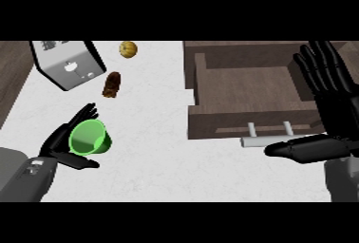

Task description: Pick up the cup, place it into the drawer and close the drawer

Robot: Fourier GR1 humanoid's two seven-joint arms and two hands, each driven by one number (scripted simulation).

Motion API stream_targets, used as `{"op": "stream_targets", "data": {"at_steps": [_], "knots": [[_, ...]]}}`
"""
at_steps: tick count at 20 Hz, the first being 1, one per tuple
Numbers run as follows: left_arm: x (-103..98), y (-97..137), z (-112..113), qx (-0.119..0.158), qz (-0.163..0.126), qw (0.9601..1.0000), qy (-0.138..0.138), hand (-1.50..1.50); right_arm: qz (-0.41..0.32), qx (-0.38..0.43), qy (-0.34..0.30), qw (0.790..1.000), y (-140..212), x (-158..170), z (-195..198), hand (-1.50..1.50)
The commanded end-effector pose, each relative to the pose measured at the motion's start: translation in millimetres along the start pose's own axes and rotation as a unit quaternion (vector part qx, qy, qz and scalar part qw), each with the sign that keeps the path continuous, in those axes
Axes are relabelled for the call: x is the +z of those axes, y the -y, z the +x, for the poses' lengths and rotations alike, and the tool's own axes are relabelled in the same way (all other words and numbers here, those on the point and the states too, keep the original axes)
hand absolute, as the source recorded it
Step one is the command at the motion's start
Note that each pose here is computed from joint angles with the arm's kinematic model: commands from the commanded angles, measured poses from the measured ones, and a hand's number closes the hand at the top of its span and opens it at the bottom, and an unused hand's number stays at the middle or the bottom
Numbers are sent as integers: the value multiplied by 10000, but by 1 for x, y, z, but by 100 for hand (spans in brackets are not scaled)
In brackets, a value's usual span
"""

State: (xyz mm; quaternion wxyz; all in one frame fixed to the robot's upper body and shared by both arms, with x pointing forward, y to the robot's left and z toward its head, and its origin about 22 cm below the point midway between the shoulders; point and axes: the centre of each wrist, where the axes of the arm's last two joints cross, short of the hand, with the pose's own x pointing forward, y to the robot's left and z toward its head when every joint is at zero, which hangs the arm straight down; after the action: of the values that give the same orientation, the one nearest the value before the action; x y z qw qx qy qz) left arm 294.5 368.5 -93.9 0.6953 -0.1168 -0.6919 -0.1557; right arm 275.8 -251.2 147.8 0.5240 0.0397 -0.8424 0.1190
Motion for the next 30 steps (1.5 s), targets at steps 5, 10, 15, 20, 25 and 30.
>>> {"op": "stream_targets", "data": {"at_steps": [5,10,15,20,25,30], "knots": [[-1,12,-9,500,-457,9952,704,-150,-42,-59,24,10000,-1,-6,1,-150],[6,18,-19,570,-556,9947,648,-150,27,44,-31,10000,9,1,2,-150],[-13,36,-20,811,-657,9928,585,-150,104,21,31,9999,-10,-10,10,-150],[-29,47,-16,1364,-1132,9810,791,150,61,70,-106,9999,-1,-5,5,-150],[-27,50,-15,402,-374,9823,1793,150,-61,147,-178,9997,10,4,-1,-150],[-36,44,-6,612,-190,9730,2217,150,1,113,-90,9999,0,3,0,-150]]}}
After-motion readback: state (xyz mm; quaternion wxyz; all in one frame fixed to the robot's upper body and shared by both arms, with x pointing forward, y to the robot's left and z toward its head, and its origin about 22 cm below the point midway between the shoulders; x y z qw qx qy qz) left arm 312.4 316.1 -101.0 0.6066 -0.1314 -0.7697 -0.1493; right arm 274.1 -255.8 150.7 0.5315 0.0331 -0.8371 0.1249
